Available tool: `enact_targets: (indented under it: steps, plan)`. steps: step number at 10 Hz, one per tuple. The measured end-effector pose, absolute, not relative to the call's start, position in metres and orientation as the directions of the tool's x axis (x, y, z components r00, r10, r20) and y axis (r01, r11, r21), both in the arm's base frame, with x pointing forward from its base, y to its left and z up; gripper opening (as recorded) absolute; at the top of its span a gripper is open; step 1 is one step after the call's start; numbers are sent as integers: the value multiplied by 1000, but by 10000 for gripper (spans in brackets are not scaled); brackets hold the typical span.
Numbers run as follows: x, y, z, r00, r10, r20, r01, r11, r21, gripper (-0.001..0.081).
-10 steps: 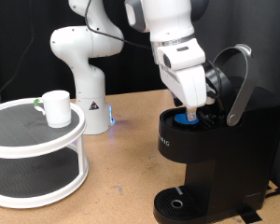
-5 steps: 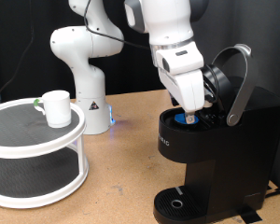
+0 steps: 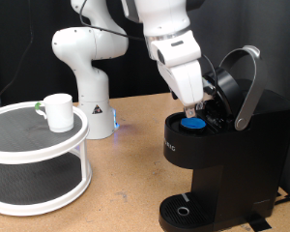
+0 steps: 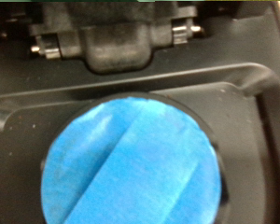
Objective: Make a cup of coffee with the keurig machine
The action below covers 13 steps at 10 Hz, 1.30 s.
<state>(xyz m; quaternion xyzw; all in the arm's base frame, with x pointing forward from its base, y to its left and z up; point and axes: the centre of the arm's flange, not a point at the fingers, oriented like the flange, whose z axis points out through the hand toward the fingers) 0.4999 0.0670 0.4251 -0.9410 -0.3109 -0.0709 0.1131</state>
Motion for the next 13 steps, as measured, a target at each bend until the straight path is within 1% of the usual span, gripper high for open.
enact_targets:
  steps: [3, 6, 10, 13]
  plan:
    - [499, 65, 427, 781, 588, 209, 621, -767, -164, 805]
    - [498, 41, 438, 710, 648, 276, 699, -698, -158, 805]
    - [490, 8, 491, 719, 588, 371, 677, -713, -182, 805]
    - [487, 1, 532, 728, 563, 390, 664, -722, -197, 805]
